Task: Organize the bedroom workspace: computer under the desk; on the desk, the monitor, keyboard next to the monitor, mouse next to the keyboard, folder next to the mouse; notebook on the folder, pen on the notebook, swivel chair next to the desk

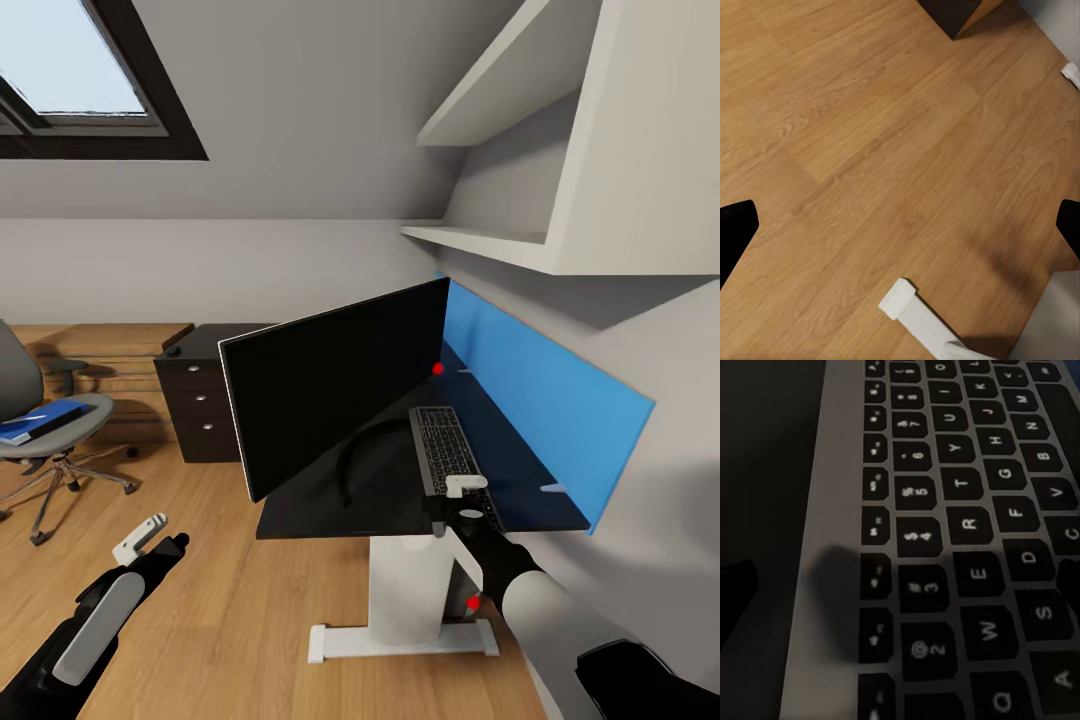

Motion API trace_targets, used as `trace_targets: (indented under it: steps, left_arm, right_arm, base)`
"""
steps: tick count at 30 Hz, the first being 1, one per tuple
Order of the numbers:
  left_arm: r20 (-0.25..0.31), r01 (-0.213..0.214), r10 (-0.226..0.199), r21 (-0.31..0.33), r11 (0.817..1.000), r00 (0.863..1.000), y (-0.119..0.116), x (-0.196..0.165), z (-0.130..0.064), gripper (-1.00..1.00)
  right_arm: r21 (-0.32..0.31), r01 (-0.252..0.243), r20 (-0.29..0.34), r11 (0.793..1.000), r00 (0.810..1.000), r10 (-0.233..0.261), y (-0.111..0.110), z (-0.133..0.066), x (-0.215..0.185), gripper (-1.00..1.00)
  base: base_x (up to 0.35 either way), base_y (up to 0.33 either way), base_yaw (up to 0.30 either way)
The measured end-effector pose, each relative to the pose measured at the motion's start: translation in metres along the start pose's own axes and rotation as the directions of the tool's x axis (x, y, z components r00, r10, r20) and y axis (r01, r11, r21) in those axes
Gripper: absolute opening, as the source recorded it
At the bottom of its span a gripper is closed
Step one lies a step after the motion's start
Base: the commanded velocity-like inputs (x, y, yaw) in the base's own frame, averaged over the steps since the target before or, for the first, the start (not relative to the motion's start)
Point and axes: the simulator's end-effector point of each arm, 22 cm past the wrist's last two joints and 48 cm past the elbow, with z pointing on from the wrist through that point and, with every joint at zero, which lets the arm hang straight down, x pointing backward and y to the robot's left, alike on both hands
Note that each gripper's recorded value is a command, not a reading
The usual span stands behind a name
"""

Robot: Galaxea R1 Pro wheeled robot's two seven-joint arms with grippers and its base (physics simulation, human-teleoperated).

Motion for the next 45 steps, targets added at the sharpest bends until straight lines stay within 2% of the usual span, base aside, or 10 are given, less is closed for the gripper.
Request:
trace_targets:
  steps: [12,30,45]
  left_arm:
    - [-0.001,0.000,0.000,-0.001,1.000,1.000,0.0006,0.0006,0.0003,1.00]
    - [-0.003,0.001,-0.001,0.001,1.000,1.000,-0.0002,0.0017,0.0002,1.00]
    - [-0.002,0.002,-0.002,0.001,1.000,1.000,-0.0001,0.0014,0.0000,1.00]
  right_arm:
    - [-0.001,0.000,0.000,1.000,1.000,0.000,0.0002,0.0000,-0.0003,1.00]
    - [-0.005,0.000,0.001,1.000,1.000,0.000,0.0003,0.0000,-0.0007,1.00]
    - [-0.005,0.000,0.001,1.000,1.000,0.000,0.0002,-0.0002,-0.0005,1.00]
  base:
    - [0.009,0.000,0.000]
    - [0.115,0.000,0.000]
    - [0.193,0.000,0.000]
